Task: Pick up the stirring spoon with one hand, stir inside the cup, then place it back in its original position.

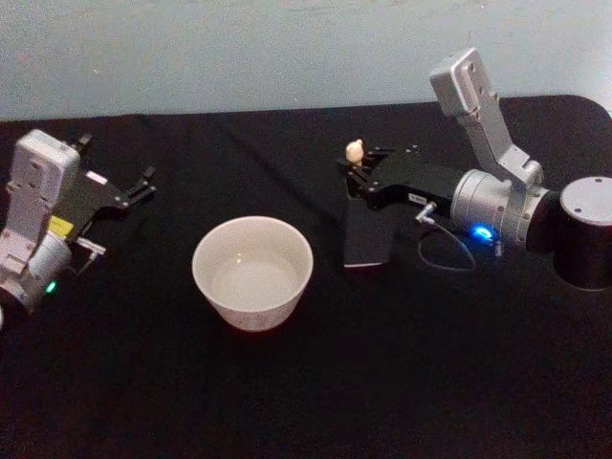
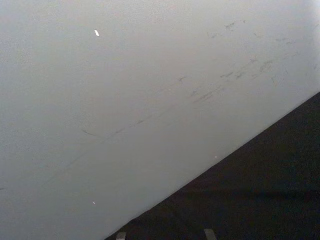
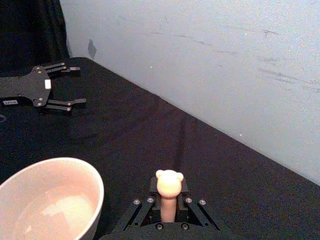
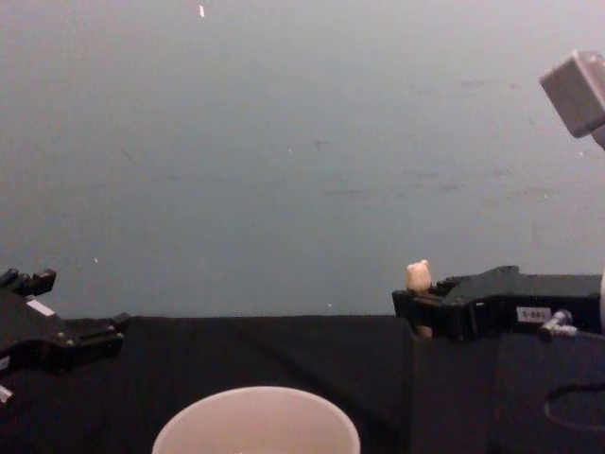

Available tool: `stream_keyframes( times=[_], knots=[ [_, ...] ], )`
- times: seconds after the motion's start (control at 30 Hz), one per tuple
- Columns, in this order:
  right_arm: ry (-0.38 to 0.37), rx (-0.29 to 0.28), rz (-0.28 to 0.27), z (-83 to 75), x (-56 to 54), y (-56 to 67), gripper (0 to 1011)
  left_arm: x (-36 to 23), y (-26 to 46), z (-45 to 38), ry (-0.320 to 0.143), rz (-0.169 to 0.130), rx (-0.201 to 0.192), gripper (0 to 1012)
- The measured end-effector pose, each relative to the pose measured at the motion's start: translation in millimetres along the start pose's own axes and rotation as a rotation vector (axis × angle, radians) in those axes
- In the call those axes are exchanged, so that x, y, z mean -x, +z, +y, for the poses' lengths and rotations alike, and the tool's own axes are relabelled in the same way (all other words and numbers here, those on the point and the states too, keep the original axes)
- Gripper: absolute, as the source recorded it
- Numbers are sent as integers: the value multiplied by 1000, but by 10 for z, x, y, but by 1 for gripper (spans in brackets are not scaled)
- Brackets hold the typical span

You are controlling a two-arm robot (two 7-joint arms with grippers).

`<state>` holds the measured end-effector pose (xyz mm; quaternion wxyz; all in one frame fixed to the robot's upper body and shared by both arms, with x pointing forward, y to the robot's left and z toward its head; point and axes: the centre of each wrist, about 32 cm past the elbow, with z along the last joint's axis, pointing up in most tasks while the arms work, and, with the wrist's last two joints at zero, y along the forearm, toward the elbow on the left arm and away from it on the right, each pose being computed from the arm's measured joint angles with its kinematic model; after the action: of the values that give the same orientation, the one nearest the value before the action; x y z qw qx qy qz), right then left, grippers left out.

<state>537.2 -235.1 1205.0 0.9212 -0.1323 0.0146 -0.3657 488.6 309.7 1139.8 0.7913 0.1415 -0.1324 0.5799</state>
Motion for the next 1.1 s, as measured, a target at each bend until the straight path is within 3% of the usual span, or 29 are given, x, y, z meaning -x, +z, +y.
stream_keyframes(
  times=[0.4, 1.1],
  knots=[
    [-2, -47, -4, -91, 20, 59, 174, 0, 0, 0, 0, 0, 0, 1001],
    [-44, -260, -35, -383, 54, 359, 174, 0, 0, 0, 0, 0, 0, 1001]
  ],
)
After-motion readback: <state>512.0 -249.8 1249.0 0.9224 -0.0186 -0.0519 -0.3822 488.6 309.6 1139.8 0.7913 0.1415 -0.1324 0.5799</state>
